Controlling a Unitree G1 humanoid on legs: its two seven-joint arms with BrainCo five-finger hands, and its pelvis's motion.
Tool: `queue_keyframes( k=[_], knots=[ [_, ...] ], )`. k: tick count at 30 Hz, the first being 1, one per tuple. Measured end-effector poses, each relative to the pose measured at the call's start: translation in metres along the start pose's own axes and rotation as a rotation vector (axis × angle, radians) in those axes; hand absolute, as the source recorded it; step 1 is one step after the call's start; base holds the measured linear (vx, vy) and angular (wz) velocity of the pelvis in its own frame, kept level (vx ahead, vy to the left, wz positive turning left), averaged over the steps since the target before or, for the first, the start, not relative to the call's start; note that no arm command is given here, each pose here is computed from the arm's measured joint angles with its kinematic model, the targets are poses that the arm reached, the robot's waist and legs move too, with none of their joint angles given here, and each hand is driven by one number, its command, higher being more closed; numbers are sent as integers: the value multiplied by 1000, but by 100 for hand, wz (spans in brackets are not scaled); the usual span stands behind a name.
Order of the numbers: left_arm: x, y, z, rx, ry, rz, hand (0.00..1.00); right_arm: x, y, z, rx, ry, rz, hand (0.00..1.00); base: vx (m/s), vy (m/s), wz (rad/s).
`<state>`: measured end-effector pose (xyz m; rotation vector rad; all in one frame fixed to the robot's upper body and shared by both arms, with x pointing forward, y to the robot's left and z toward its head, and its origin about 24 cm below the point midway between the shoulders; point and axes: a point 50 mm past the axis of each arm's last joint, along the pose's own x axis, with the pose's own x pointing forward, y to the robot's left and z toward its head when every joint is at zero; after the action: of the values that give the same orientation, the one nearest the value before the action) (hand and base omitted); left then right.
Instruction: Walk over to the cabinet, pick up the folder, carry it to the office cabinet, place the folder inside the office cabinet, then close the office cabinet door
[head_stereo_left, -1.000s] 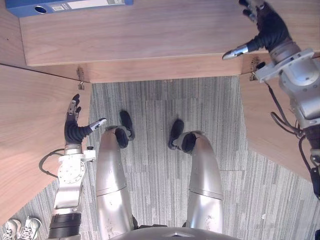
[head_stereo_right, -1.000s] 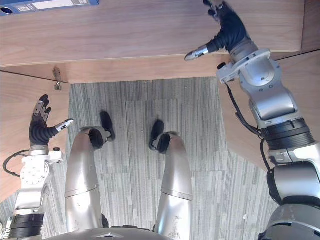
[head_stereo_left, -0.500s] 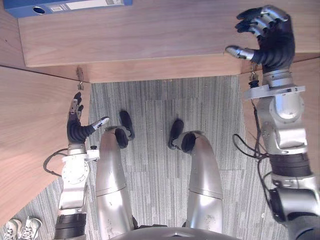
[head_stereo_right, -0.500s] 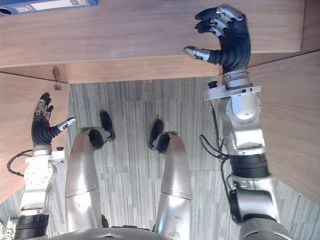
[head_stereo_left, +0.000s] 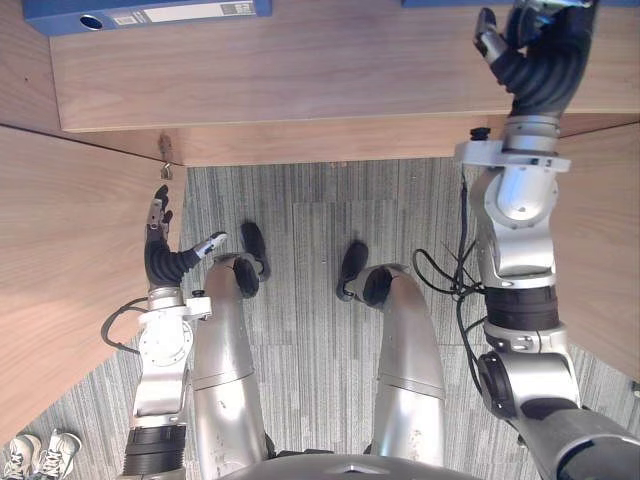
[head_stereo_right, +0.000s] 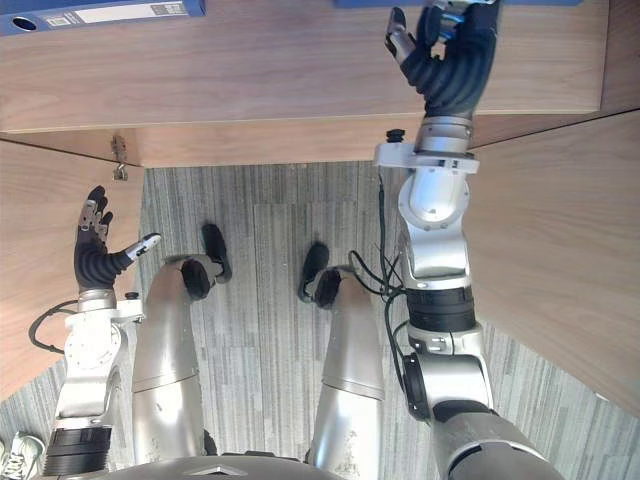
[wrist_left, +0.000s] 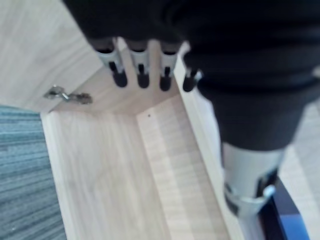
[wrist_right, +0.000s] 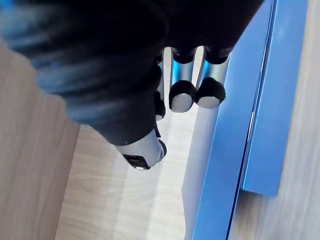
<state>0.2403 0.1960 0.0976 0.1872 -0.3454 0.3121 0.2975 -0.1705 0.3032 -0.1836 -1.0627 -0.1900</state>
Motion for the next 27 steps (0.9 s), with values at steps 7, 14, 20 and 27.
queue_keyframes(
  k=[7, 14, 20, 27],
  knots=[
    [-2, -3, -5, -3, 17, -10, 0, 23, 16, -20, -23, 85, 33, 100, -5, 4, 4],
    [-3, -6, -6, -18, 17, -5, 0, 38, 19, -32, -8, 146, 17, 100, 6, 18, 9],
    [-4, -4, -9, -37, 33, 8, 0, 53, 20, -27, -8, 136, 6, 100, 9, 17, 7],
    [-4, -4, -12, -29, 39, 1, 0, 60, 20, -36, 17, 192, -5, 100, 0, 0, 0]
  ],
)
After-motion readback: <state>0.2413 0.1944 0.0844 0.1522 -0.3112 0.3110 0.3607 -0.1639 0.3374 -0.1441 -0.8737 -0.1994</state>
